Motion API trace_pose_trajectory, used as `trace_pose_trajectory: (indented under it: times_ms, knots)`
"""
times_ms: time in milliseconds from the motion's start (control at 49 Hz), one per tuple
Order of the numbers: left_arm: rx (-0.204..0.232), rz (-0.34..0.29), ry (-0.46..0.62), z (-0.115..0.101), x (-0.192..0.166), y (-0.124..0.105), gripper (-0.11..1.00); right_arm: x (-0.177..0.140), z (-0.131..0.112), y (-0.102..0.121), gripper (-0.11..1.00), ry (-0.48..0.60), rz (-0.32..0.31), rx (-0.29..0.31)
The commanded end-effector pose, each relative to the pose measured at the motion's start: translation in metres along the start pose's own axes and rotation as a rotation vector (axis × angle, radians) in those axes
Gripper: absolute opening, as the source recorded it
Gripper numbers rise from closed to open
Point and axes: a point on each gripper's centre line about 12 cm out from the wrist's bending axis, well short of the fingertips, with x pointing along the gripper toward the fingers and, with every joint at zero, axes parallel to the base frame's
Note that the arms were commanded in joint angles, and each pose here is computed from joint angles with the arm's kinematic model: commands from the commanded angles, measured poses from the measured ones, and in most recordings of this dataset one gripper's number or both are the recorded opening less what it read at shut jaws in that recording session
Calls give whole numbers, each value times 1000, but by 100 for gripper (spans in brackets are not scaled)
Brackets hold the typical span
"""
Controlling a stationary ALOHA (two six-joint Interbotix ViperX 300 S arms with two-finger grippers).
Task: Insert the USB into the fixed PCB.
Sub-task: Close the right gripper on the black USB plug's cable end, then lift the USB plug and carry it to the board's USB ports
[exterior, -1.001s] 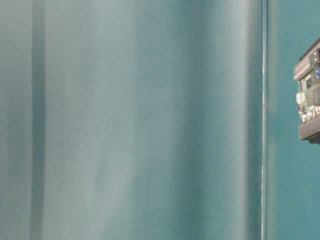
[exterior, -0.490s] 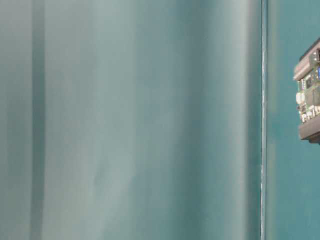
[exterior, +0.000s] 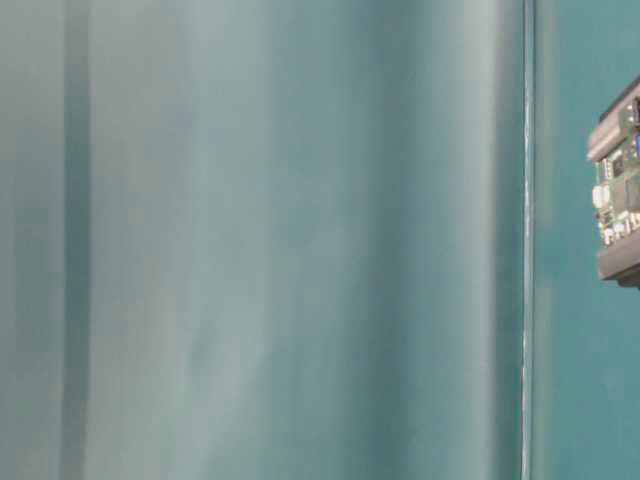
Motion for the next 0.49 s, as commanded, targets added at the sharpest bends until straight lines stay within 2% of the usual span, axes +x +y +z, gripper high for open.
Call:
trace_pose_trajectory:
  times_ms: [0, 225, 470]
  knots:
    - [-7, 0, -20, 10, -1, -1, 0, -1, 10, 1, 20, -30, -1, 18]
    - [-5, 0, -20, 10, -1, -1, 0, -1, 20, 5, 20, -78, -24, 58]
    - [-5, 0, -22, 10, -1, -1, 0, 3, 35, -2, 20, -152, -135, 136]
